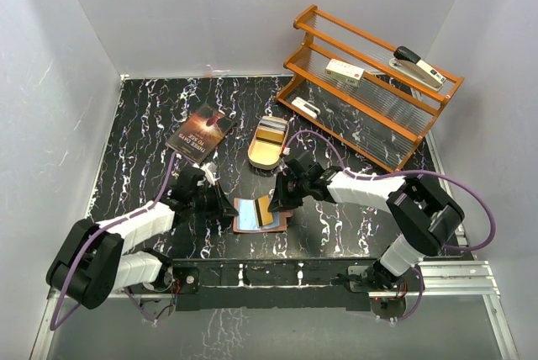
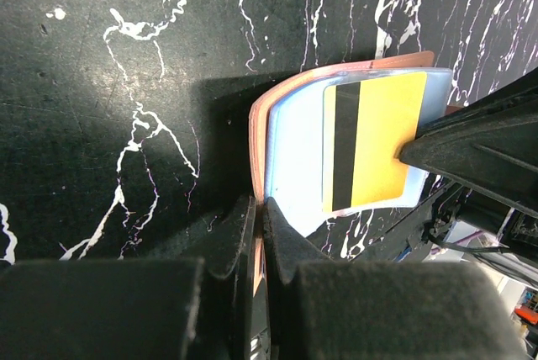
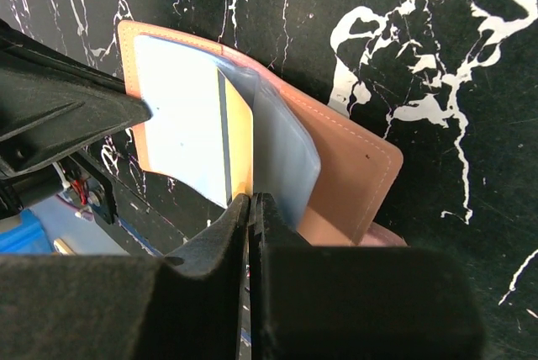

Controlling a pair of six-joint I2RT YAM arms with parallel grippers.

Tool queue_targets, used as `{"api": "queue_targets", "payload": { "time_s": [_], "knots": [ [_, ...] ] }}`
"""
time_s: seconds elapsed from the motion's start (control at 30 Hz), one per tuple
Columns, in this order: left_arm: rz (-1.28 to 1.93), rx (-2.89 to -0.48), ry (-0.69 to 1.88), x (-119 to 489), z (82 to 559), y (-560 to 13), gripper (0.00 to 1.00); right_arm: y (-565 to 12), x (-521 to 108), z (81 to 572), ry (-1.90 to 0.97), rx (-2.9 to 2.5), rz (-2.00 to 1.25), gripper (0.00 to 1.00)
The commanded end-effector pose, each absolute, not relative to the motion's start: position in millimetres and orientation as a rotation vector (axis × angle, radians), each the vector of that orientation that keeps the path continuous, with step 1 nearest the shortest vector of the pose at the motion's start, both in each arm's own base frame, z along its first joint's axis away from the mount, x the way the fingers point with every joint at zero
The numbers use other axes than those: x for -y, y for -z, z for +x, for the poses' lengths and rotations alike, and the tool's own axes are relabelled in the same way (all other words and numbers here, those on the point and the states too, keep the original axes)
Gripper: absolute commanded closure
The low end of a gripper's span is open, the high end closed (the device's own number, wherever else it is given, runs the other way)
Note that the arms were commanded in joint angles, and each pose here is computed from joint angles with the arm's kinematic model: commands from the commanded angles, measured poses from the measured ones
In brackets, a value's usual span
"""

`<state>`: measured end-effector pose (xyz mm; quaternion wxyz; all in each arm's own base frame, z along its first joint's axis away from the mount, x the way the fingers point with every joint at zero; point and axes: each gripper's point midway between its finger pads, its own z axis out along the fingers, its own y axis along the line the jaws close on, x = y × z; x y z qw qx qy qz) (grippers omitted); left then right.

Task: Put the credit cards into the card holder
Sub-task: Insert the credit card into the card holder.

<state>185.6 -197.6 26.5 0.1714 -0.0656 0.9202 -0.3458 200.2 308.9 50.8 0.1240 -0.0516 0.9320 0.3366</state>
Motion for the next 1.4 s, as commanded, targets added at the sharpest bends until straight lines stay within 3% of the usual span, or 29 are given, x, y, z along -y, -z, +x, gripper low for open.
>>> {"api": "queue_targets", "payload": {
  "time_s": [0.0,0.77,1.03,1.37],
  "knots": [
    [-0.166,-2.634,0.973,196.2,180.8,-20.6,1.0,-54.5,-314.8,207.8,-1.0,-2.68,-0.143,1.0],
    [-0.166,-2.633,0.953,194.2,181.8,-21.6,0.98,-56.0,-304.8,201.1,-0.967,-2.705,-0.104,1.0],
    [-0.17,-2.634,0.948,194.5,183.7,-22.6,0.93,-97.6,-321.8,202.0,-1.146,-2.615,-0.083,1.0],
    [-0.181,-2.629,0.984,199.4,185.4,-23.0,0.96,-110.0,-317.9,225.4,-0.882,-2.619,0.218,1.0]
  ]
}}
